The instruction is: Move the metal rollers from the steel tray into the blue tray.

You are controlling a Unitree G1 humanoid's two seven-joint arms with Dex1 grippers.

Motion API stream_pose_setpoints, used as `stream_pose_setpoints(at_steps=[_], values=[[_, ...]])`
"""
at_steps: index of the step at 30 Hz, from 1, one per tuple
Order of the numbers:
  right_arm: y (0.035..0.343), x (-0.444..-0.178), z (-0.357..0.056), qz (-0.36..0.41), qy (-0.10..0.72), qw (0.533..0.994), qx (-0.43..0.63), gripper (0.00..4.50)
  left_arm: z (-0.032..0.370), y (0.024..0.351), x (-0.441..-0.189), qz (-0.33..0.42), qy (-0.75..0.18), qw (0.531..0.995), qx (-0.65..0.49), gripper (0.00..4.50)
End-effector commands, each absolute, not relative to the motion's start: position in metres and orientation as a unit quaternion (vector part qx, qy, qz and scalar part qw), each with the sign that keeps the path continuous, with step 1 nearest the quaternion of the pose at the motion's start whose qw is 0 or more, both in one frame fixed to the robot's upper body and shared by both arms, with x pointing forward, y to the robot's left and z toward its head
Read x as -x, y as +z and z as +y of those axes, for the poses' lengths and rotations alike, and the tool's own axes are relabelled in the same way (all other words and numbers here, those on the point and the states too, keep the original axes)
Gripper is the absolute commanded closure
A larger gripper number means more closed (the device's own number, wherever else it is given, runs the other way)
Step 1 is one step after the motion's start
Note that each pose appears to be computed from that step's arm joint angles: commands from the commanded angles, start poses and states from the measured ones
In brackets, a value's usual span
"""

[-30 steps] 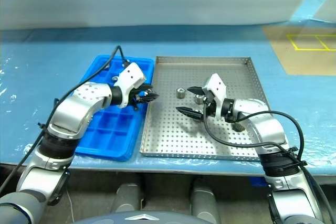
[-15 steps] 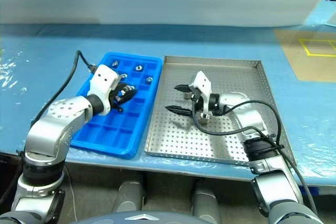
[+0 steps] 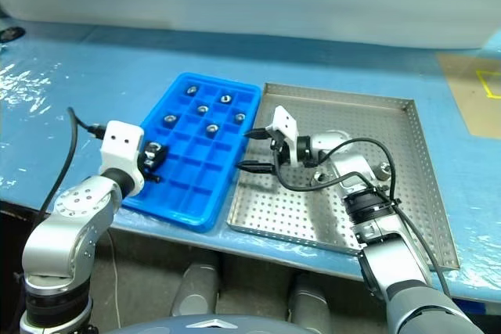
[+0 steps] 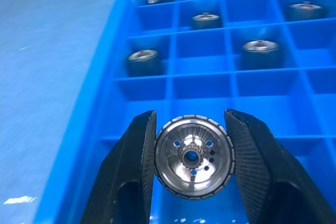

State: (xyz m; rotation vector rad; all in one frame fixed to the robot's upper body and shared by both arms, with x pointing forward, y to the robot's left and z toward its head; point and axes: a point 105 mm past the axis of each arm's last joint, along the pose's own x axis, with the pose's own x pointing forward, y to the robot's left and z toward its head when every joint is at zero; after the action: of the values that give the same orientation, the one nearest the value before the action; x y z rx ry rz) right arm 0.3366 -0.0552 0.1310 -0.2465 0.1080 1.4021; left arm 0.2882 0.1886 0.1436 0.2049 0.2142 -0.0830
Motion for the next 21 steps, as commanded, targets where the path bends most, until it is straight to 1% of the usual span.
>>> stream_pose_setpoints(at_steps=[1,6,11,21], values=[[0.142,-0.336,-0.049,0.027,0.657,0.743,0.125,0.00,0.202,0.159,-0.282,0.072,-0.002,0.990,-0.118,2.82],[0.142,-0.336,-0.046,0.026,0.661,0.740,0.123,0.00,0.207,0.159,-0.283,0.075,0.001,0.990,-0.121,2.82],[0.141,-0.336,-0.045,0.024,0.659,0.742,0.118,0.00,0.212,0.158,-0.290,0.075,0.004,0.989,-0.125,2.82],[0.141,-0.334,-0.048,0.022,0.653,0.749,0.114,0.00,0.213,0.142,-0.305,0.077,-0.011,0.989,-0.124,2.82]])
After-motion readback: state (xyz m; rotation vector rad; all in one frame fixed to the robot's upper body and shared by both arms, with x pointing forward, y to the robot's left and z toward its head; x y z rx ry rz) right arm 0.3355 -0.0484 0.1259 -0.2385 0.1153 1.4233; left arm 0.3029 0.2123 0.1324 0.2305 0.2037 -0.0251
